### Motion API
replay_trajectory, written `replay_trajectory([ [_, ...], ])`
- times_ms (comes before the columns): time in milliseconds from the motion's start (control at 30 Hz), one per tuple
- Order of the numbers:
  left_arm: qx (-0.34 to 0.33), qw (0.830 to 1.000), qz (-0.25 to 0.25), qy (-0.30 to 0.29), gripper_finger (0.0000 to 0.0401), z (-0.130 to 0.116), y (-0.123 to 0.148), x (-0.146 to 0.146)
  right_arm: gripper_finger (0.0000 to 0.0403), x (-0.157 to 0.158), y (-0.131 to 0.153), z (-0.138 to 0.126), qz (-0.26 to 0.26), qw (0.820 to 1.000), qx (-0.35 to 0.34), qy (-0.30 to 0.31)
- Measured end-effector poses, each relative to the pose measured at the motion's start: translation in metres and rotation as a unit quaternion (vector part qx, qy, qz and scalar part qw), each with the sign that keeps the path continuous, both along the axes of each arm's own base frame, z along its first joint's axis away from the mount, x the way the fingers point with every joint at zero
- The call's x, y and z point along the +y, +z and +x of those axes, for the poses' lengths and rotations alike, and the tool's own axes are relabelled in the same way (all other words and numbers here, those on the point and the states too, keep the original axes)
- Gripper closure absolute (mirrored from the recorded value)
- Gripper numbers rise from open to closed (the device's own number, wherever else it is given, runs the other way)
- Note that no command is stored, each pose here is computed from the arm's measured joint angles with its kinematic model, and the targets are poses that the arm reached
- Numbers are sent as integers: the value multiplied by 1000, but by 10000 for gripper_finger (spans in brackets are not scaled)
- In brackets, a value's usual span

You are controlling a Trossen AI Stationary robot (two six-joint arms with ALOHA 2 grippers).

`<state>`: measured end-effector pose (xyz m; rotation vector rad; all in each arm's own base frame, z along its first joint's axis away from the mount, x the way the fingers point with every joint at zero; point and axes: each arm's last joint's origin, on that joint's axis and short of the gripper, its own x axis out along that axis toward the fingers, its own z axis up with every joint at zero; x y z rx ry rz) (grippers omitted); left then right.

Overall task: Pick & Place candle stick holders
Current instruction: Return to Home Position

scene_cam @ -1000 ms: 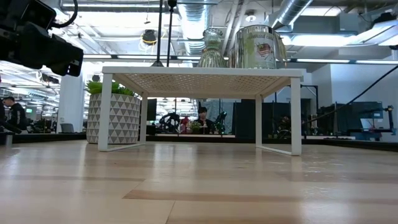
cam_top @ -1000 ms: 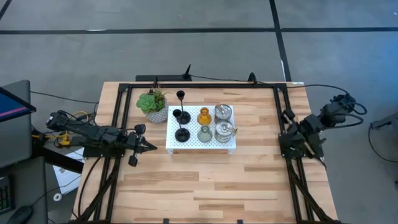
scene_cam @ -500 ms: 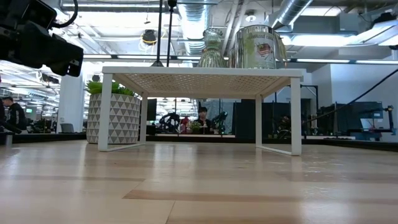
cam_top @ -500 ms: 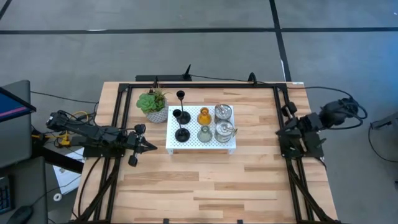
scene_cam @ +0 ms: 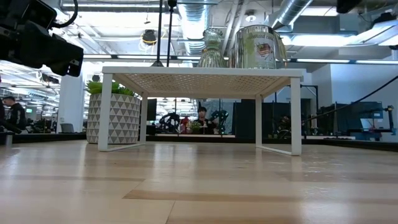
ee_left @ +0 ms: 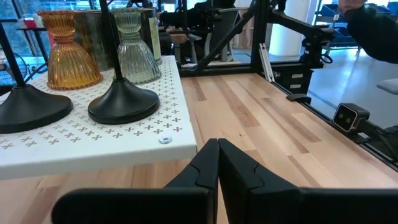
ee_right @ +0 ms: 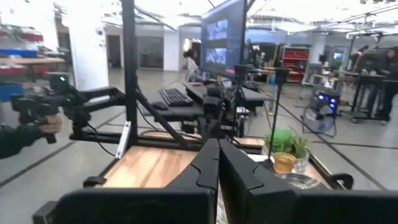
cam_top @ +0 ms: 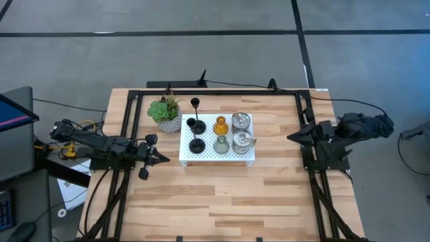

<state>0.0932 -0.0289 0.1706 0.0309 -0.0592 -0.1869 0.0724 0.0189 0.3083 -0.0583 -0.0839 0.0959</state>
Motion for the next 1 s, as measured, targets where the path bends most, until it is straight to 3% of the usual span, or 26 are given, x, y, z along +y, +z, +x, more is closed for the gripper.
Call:
replay_trajectory([
  [400,0,1000,-1,0,393,0,0,0,403,-14,5,-35,10,997,-80,-10],
  [800,0,1000,-1,0,393,0,0,0,403,-16,-6,-44,18,998,-54,-7],
  [1000,0,1000,-1,0,393,0,0,0,403,-13,-20,-34,68,997,-22,16],
])
